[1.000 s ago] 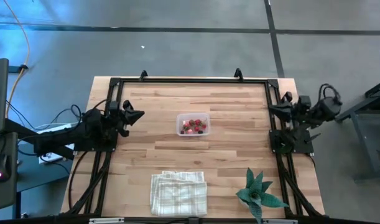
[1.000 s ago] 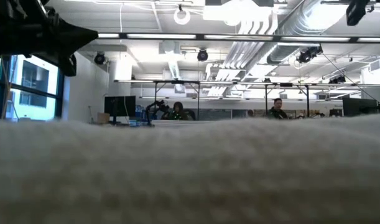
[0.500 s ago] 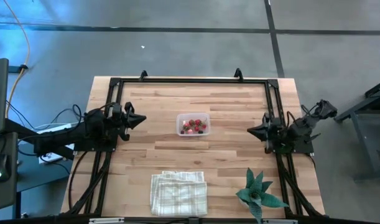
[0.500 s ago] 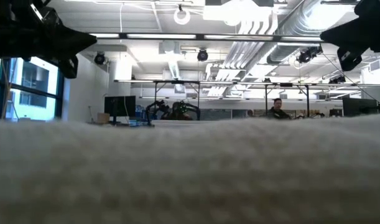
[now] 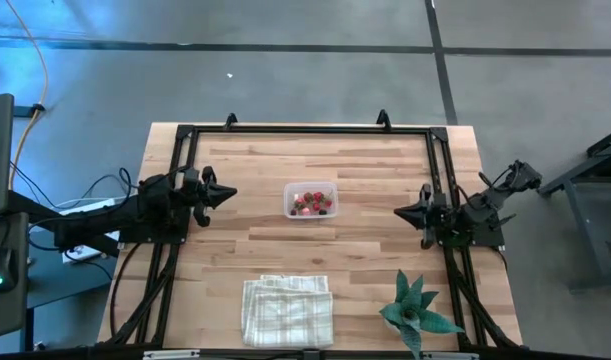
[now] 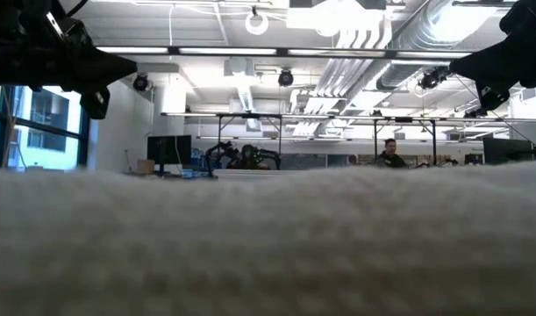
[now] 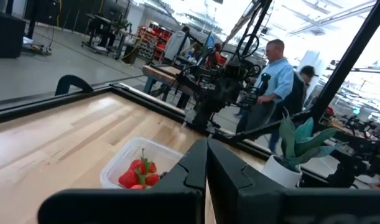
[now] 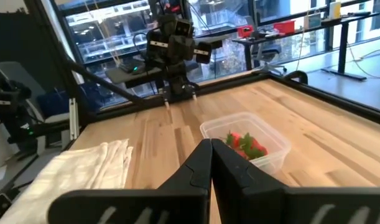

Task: Pick and placing Produce into tupperware
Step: Return to Home Position

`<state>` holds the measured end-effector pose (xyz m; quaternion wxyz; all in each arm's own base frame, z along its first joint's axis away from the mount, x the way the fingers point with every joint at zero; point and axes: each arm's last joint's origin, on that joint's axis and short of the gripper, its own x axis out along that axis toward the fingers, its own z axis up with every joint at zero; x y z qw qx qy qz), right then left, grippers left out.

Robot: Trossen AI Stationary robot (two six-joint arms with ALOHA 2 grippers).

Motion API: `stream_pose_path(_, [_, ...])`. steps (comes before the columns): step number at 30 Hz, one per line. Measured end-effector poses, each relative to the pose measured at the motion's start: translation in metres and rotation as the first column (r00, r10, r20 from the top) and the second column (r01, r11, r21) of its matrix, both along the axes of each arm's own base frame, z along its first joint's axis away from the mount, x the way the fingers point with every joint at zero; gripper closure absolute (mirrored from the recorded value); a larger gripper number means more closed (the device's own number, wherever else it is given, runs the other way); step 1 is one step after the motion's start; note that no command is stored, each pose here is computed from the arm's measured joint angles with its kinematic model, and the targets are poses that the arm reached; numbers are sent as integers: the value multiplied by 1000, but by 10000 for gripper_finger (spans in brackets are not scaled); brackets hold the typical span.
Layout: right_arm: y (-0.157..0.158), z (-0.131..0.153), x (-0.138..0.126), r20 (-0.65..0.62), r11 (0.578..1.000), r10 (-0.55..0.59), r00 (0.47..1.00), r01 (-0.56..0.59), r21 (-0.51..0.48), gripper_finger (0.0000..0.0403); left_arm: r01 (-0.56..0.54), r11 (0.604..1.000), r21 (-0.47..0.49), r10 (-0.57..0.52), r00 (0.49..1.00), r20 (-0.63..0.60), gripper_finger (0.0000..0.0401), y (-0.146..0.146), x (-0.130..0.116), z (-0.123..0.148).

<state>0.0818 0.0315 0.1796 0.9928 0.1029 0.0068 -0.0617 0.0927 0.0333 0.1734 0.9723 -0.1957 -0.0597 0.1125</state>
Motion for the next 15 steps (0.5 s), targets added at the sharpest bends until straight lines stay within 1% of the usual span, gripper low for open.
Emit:
stream_pose_path(5, [0, -2, 0, -20, 1000, -10, 1000, 9, -21, 403, -1, 1000, 0, 1, 1000, 0, 398, 0, 0, 0])
stream_pose_path(15, [0, -2, 0, -24, 1000, -10, 1000, 10, -23, 403, -1, 1000, -2, 1, 1000, 1, 398, 0, 0, 0])
